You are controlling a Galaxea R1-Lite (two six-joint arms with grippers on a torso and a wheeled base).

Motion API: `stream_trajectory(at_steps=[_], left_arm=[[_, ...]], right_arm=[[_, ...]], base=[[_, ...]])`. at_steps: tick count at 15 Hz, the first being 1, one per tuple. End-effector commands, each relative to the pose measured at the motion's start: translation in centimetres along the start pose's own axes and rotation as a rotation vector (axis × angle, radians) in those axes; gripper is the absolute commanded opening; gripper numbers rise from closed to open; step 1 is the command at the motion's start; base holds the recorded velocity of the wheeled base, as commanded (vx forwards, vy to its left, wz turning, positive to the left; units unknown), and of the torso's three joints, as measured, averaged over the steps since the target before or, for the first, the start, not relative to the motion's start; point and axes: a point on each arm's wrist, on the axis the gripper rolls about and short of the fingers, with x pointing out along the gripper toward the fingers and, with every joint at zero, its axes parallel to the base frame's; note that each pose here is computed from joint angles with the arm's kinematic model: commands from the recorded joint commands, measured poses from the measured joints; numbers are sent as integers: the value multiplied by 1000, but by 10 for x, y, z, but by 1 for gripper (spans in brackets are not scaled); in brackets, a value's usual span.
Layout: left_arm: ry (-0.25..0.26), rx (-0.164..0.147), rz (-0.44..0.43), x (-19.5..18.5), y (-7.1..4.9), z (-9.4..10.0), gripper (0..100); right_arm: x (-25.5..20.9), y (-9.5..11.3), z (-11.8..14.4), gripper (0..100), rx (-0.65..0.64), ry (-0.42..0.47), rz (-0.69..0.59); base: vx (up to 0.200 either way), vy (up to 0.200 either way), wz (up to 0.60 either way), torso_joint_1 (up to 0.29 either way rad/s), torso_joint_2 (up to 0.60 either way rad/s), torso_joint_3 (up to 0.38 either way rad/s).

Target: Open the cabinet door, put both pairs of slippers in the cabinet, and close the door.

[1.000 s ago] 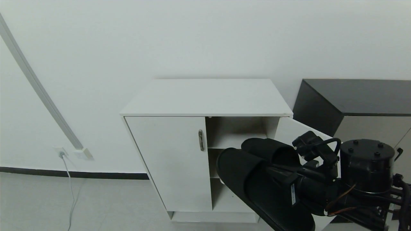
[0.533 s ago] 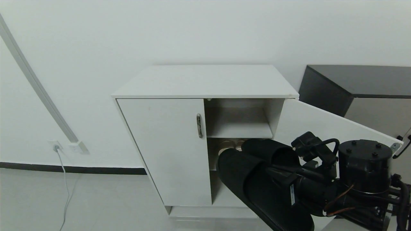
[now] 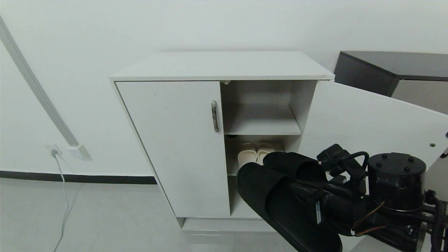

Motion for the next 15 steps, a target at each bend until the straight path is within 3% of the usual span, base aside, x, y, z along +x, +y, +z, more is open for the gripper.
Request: stream_trajectory(at_steps=[1, 9, 15], left_arm=[[1, 0, 1, 0, 0, 0, 0], [1, 0, 1, 0, 0, 0, 0], [1, 1, 1, 0, 0, 0, 0]], right_arm=[[1, 0, -1, 0, 0, 5, 1], [1, 0, -1, 0, -3, 6, 1], [3, 1, -4, 0, -9, 20, -2]], base=[[0, 0, 0, -90, 471, 359], [0, 0, 0, -42, 422, 374], [0, 0, 0, 0, 50, 47]])
